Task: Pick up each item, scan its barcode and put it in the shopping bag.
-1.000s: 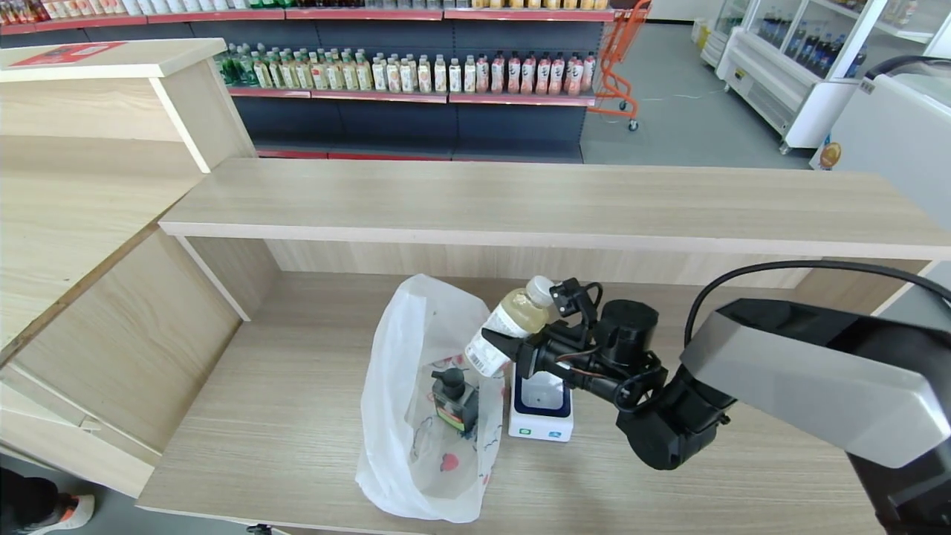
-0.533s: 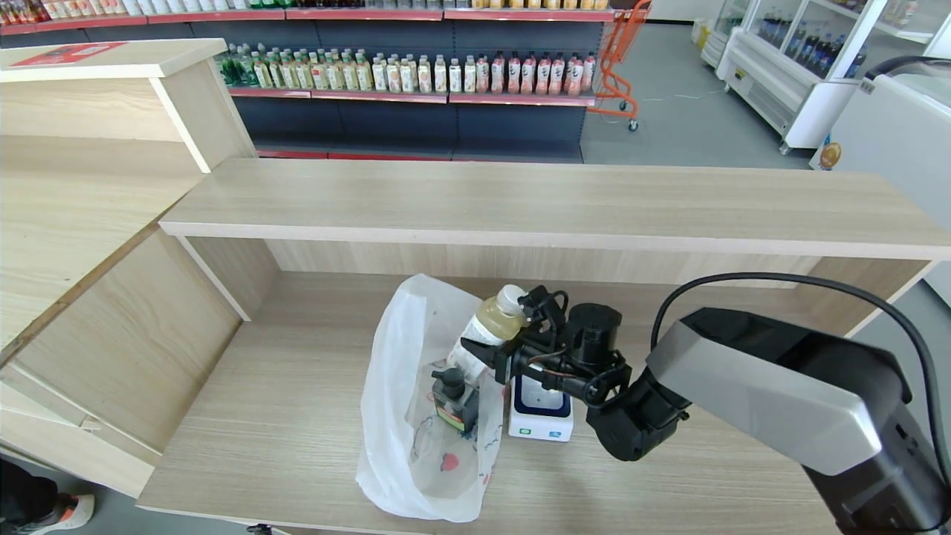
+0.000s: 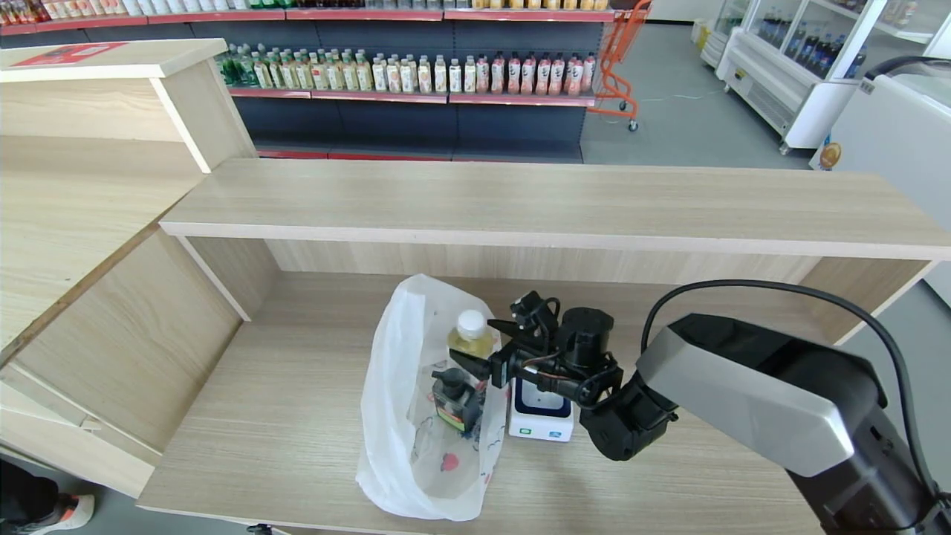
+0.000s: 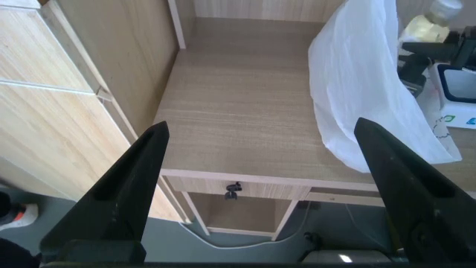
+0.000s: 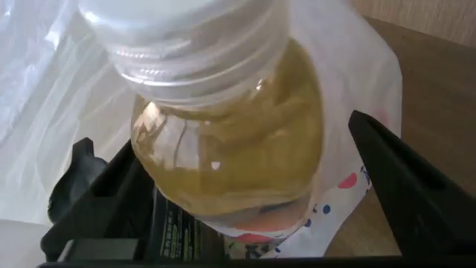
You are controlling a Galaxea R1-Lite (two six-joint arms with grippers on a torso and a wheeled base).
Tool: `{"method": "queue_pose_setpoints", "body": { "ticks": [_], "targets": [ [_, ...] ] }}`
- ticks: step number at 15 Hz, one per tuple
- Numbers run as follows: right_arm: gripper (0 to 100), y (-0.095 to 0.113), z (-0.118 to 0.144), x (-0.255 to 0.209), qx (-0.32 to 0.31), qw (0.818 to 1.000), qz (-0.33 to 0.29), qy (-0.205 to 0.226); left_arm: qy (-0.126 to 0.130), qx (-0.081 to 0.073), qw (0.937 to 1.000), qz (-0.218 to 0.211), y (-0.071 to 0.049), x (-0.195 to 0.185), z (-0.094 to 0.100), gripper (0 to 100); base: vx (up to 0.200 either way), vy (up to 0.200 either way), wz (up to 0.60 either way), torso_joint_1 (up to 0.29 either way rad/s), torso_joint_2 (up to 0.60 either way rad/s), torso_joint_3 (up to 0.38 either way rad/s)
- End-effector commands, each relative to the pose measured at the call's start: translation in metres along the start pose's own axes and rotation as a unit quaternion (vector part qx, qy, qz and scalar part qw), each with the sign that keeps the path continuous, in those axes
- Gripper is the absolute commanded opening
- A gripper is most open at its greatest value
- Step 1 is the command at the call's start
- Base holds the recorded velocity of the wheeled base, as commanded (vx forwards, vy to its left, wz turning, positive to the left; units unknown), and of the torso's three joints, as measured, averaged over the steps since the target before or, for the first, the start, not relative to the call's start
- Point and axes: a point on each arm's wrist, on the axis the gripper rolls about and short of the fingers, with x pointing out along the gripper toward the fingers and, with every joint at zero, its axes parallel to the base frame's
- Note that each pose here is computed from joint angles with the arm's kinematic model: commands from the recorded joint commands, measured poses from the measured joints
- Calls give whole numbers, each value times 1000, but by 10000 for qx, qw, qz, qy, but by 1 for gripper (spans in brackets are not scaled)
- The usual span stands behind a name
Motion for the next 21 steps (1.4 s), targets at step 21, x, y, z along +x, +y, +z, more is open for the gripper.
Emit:
{"method": "queue_pose_setpoints", "body": {
  "ticks": [21],
  "targets": [
    [100, 38, 199, -225, 209, 9923, -511, -1113, 8, 2, 10000, 5, 0, 0, 0, 100, 0, 0, 0, 0, 0, 0]
  ]
}}
